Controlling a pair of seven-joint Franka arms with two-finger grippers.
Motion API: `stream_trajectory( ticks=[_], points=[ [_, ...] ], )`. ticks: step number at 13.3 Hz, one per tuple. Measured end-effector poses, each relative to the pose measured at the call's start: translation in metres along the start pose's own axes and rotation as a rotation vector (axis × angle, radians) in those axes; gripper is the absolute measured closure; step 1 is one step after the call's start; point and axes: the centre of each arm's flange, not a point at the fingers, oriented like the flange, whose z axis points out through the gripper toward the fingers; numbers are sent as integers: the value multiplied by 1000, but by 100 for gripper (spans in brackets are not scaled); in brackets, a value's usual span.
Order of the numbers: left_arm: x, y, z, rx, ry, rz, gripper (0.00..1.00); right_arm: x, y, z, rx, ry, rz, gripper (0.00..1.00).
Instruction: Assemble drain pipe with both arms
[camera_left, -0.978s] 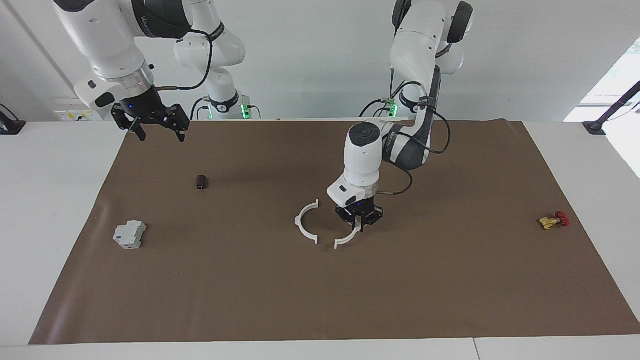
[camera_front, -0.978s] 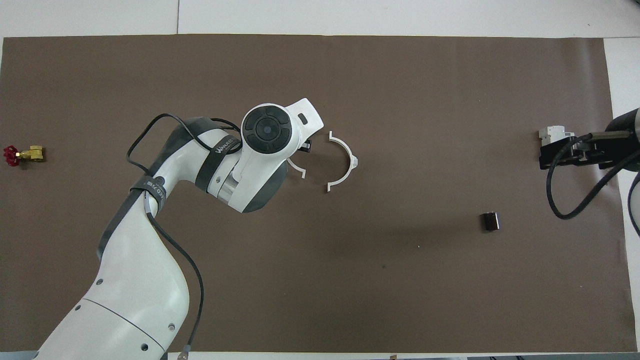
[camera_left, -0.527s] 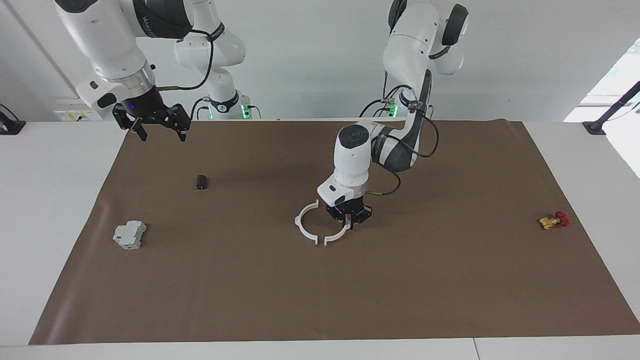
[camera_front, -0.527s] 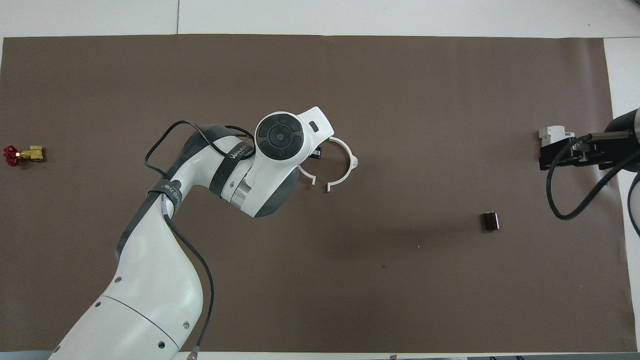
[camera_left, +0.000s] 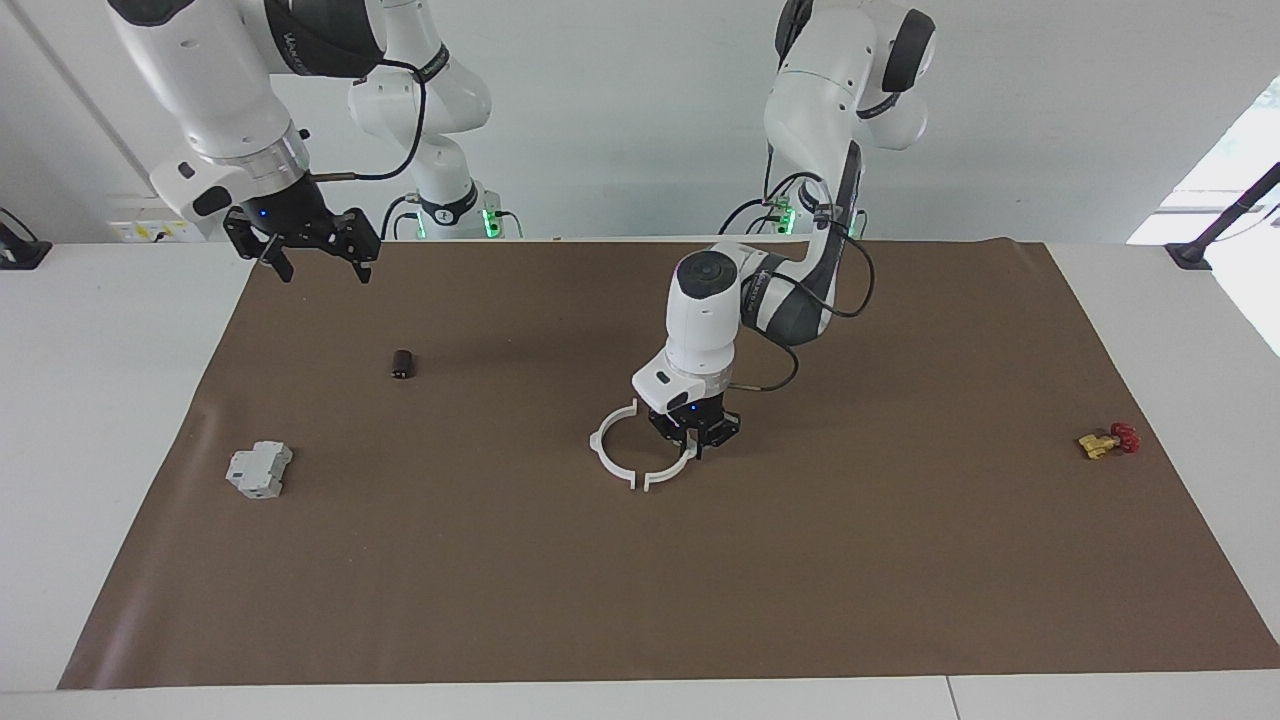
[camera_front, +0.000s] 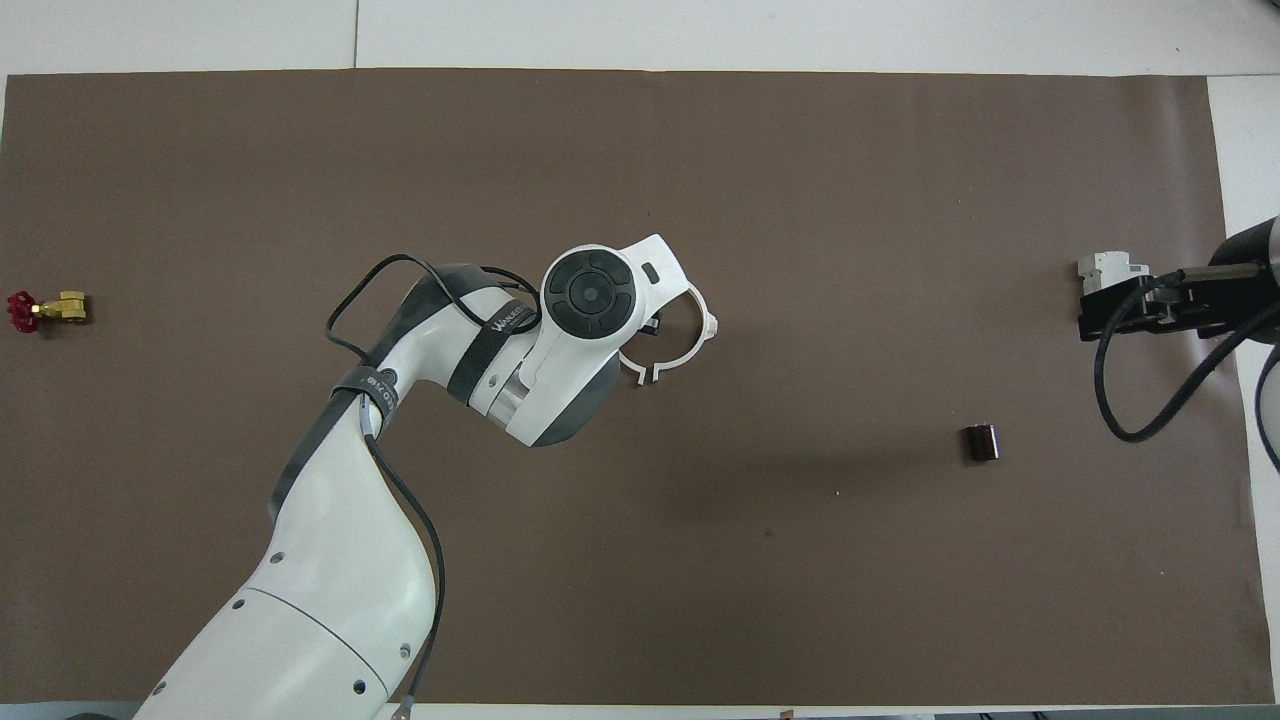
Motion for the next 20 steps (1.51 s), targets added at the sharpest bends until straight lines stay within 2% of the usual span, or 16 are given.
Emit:
stream_trajectory(
  ticks=[4, 9, 20],
  points=[
    [0, 0, 0, 0, 0, 0, 79, 0, 1, 0, 0, 0, -10, 0],
    [0, 0, 0, 0, 2, -1, 79, -1, 45, 1, 7, -1, 25, 0],
    [3, -4, 1, -4, 19, -7, 79, -2, 38, -20, 6, 27, 14, 0]
  ],
)
